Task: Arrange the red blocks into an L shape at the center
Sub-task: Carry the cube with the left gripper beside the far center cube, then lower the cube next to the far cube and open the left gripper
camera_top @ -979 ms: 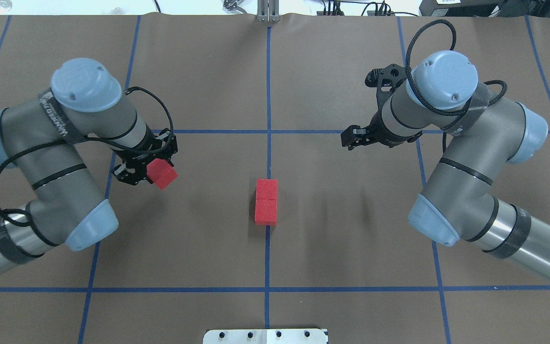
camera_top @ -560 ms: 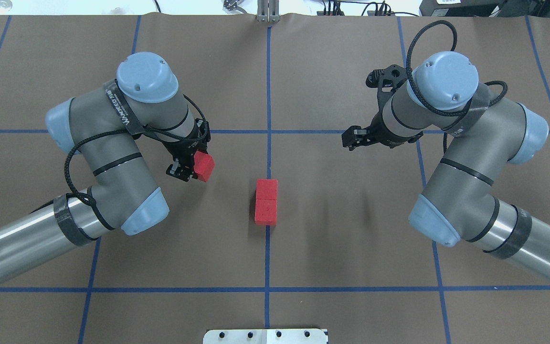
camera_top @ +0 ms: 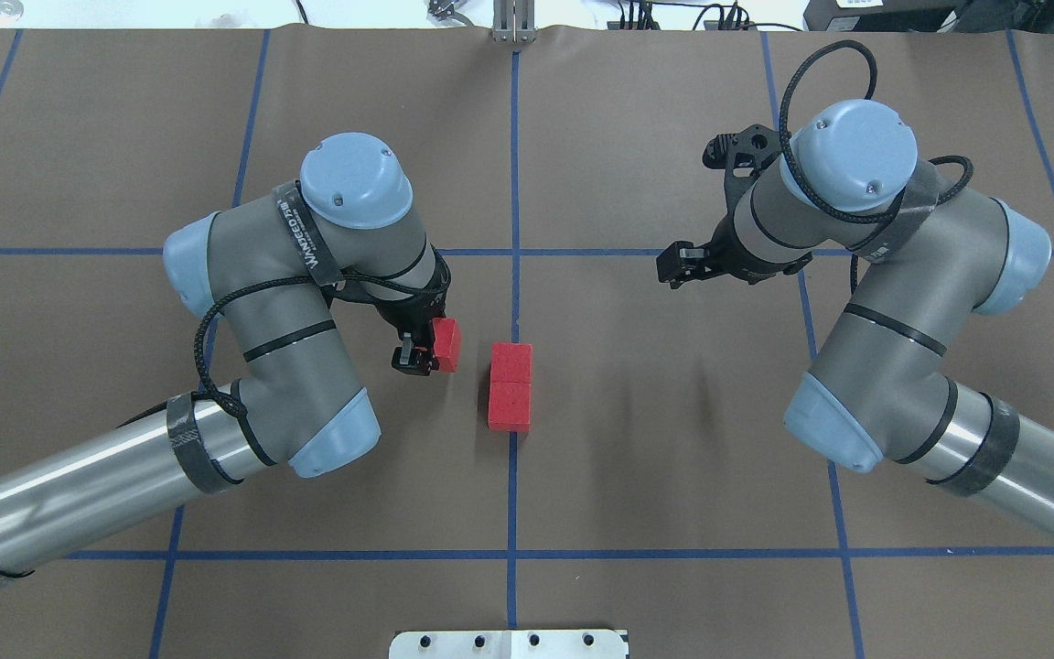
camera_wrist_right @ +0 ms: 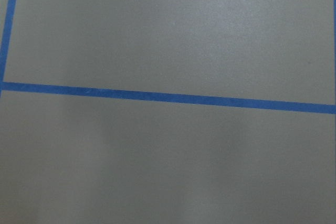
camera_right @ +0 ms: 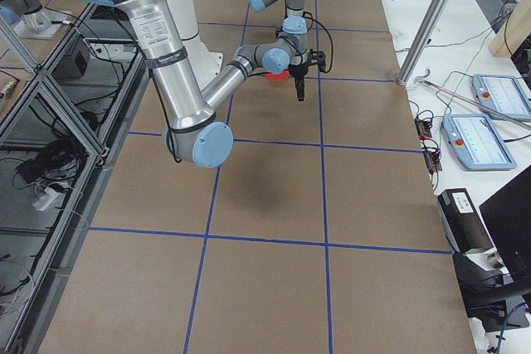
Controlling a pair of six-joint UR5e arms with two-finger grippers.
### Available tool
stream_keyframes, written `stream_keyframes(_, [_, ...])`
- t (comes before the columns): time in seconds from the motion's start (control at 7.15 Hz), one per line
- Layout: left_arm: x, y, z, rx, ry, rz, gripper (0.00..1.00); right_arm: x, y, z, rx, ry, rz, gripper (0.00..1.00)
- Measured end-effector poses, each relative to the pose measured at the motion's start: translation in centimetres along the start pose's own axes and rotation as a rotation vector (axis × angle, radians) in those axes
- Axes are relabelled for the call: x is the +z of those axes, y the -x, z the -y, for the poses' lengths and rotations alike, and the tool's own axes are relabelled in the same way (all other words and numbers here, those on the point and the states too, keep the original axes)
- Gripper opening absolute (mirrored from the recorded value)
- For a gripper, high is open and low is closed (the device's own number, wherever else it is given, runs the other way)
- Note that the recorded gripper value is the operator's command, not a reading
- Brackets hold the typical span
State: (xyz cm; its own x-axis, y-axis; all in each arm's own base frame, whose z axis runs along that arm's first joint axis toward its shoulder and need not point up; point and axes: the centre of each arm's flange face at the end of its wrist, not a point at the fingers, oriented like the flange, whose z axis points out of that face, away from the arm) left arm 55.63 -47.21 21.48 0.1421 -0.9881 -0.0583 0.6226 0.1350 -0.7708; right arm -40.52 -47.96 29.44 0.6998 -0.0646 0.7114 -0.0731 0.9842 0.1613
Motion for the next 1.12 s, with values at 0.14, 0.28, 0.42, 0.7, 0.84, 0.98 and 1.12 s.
stream_keyframes(0.14, [0.5,-0.4,-1.1,-0.007,-0.002,0.005,0.00,0.0,0.0,0.0,0.000,0.000,0.000,1.00])
stream_keyframes(0.28, [0.8,-0.5,-1.6,-0.010,0.000,0.006,0.00,0.0,0.0,0.0,0.000,0.000,0.000,1.00])
stream_keyframes(0.42, [1.0,-0.5,-1.9,-0.012,0.001,0.007,0.00,0.0,0.0,0.0,0.000,0.000,0.000,1.00])
stream_keyframes(0.7, [1.5,-0.2,-2.3,-0.011,0.001,0.014,0.00,0.0,0.0,0.0,0.000,0.000,0.000,1.00])
stream_keyframes(0.84, [1.8,0.1,-2.4,-0.010,-0.001,0.019,0.00,0.0,0.0,0.0,0.000,0.000,0.000,1.00])
stream_keyframes(0.98, [2.1,0.2,-2.4,-0.012,-0.002,0.022,0.00,0.0,0.0,0.0,0.001,0.000,0.000,1.00])
stream_keyframes(1.12, [2.3,0.2,-2.4,-0.019,-0.003,0.024,0.00,0.0,0.0,0.0,0.001,0.000,0.000,1.00])
